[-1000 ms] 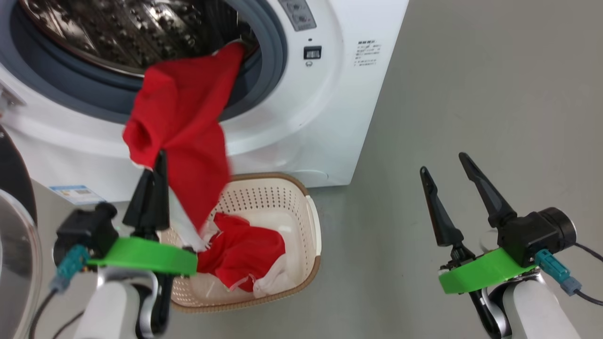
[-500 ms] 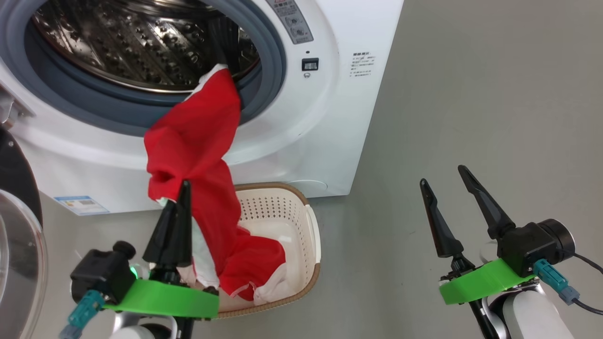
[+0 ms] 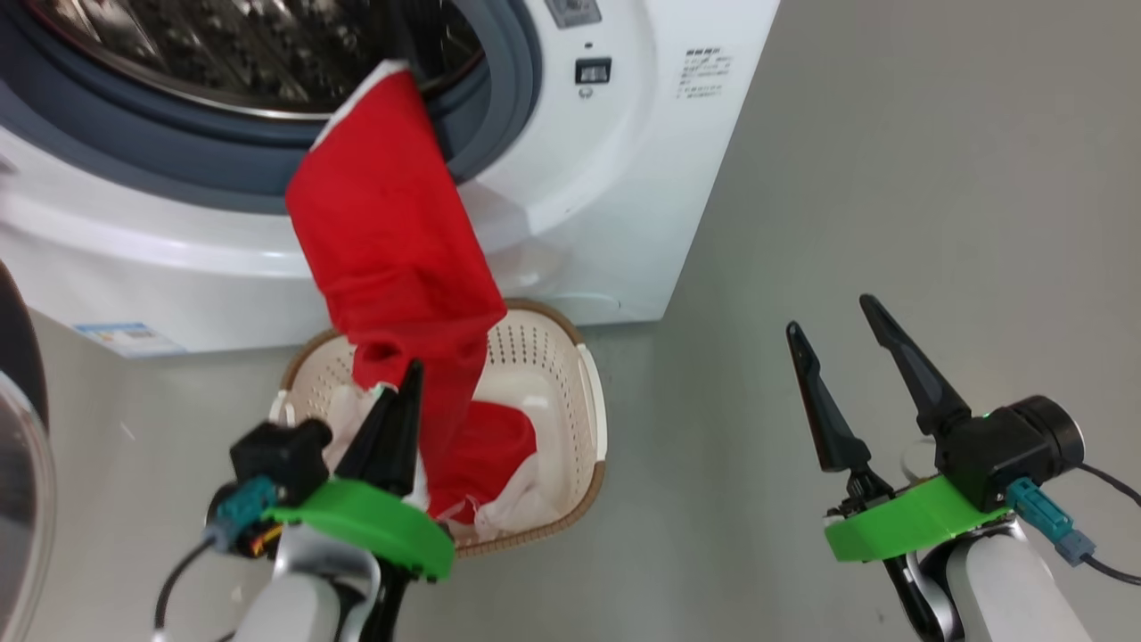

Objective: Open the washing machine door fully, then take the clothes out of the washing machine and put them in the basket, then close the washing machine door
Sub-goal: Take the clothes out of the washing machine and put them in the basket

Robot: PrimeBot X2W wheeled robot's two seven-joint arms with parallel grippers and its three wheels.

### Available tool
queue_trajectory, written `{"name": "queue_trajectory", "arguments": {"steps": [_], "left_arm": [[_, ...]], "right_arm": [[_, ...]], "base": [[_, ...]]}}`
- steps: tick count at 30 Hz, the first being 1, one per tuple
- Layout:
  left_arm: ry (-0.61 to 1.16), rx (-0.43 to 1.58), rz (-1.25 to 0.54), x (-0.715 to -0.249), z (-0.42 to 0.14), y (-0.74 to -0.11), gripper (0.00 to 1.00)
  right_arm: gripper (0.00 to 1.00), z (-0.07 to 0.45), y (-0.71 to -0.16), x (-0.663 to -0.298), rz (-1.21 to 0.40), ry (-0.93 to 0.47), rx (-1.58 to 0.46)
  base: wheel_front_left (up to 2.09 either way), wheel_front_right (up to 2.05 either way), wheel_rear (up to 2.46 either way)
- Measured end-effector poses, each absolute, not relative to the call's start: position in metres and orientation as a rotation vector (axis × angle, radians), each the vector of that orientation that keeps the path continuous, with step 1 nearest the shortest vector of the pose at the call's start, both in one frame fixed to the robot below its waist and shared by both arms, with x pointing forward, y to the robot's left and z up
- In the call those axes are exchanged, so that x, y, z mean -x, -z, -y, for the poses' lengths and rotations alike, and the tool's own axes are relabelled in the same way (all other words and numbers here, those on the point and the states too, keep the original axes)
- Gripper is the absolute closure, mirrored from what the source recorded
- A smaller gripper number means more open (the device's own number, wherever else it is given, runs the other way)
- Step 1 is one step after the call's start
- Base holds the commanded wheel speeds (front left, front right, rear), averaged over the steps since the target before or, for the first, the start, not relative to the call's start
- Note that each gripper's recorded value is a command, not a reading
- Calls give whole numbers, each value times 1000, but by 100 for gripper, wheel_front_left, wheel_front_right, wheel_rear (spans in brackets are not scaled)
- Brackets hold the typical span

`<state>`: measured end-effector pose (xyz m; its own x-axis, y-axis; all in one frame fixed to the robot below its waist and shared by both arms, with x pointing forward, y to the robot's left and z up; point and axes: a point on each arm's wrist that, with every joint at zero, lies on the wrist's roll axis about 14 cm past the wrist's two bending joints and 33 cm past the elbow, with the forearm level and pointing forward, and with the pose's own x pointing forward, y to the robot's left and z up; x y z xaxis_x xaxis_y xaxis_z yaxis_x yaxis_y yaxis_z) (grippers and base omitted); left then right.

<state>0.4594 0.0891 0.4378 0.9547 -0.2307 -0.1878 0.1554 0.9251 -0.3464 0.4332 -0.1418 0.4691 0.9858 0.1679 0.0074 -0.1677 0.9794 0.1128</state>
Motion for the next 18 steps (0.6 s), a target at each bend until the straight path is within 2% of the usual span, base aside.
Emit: {"name": "queue_trajectory", "arguments": {"steps": [18], "left_arm": [[130, 303, -708, -468, -92, -278, 100]], "right_arm": [[0, 134, -424, -468, -78, -190, -116]], "base": [[0, 0, 0]]}}
